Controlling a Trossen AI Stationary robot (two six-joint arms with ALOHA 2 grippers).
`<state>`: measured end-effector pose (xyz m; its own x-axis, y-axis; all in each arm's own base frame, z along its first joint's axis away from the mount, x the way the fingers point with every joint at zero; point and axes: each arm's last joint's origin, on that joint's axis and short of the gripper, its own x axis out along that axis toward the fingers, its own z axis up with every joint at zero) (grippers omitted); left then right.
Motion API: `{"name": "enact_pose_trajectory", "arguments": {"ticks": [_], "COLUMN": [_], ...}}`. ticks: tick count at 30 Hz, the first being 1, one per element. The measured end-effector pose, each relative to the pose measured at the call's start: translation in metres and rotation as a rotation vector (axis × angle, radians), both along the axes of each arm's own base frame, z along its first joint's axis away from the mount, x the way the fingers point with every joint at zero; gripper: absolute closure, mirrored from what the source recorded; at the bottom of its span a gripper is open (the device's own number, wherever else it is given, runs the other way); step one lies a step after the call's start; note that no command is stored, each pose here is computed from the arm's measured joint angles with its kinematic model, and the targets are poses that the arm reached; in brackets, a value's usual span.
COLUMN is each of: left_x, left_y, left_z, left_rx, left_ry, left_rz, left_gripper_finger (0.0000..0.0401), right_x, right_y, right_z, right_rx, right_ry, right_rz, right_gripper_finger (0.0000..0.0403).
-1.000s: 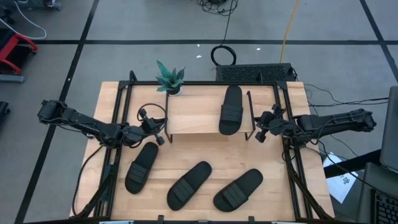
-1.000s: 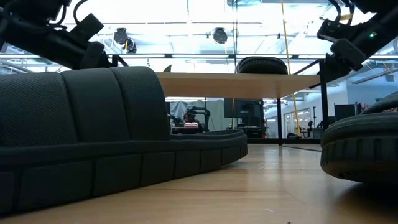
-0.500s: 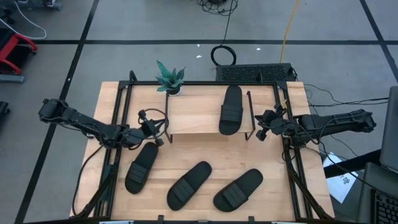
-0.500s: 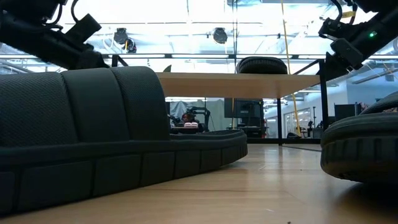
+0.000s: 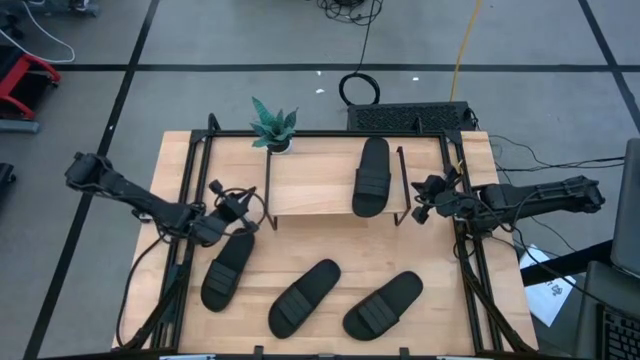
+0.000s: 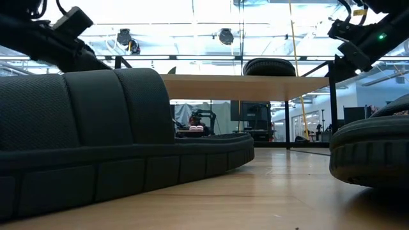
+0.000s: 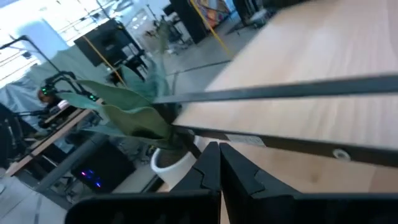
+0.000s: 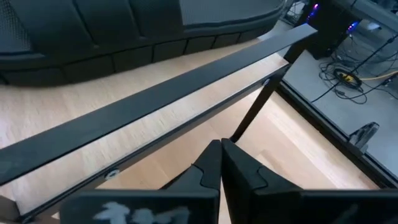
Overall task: Pick and place slides into the shelf
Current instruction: Adjust the slide on the shelf
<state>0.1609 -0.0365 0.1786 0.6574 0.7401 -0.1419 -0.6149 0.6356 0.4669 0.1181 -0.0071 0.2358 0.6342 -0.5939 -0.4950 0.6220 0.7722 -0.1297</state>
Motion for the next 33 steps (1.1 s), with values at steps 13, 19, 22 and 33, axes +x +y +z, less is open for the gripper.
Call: {"name": "enact_pose_trajectory", "arguments": {"ticks": [13,19,22,33], "left_x": [-0.010,0.019,0.044,0.150], "left_y": [0.000,0.007,0.012,0.026], "left_z": [0.061,0.112,0.129,0.142], "left_rx": [-0.136,-0.251,-0.299,-0.420], "left_ry": [-0.369,-0.366,-0.285,-0.117], "left_rz": [-0.111,-0.193,-0.238,-0.375], "left_gripper_finger": [0.0401,0.0401,0.0401,0.0401], "right_x": [-0.020,-0.023,-0.020,-0.005], "right_y": [-0.006,-0.005,-0.003,0.002], "right_z": [0.014,0.029,0.034,0.048], "right_rx": [-0.125,-0.155,-0.163,-0.243], "right_ry": [-0.115,-0.230,-0.254,-0.323], "right_rz": [-0.113,-0.061,0.043,0.222], "right_gripper_finger": [0.0403,0.0403,0.0403,0.0403]}}
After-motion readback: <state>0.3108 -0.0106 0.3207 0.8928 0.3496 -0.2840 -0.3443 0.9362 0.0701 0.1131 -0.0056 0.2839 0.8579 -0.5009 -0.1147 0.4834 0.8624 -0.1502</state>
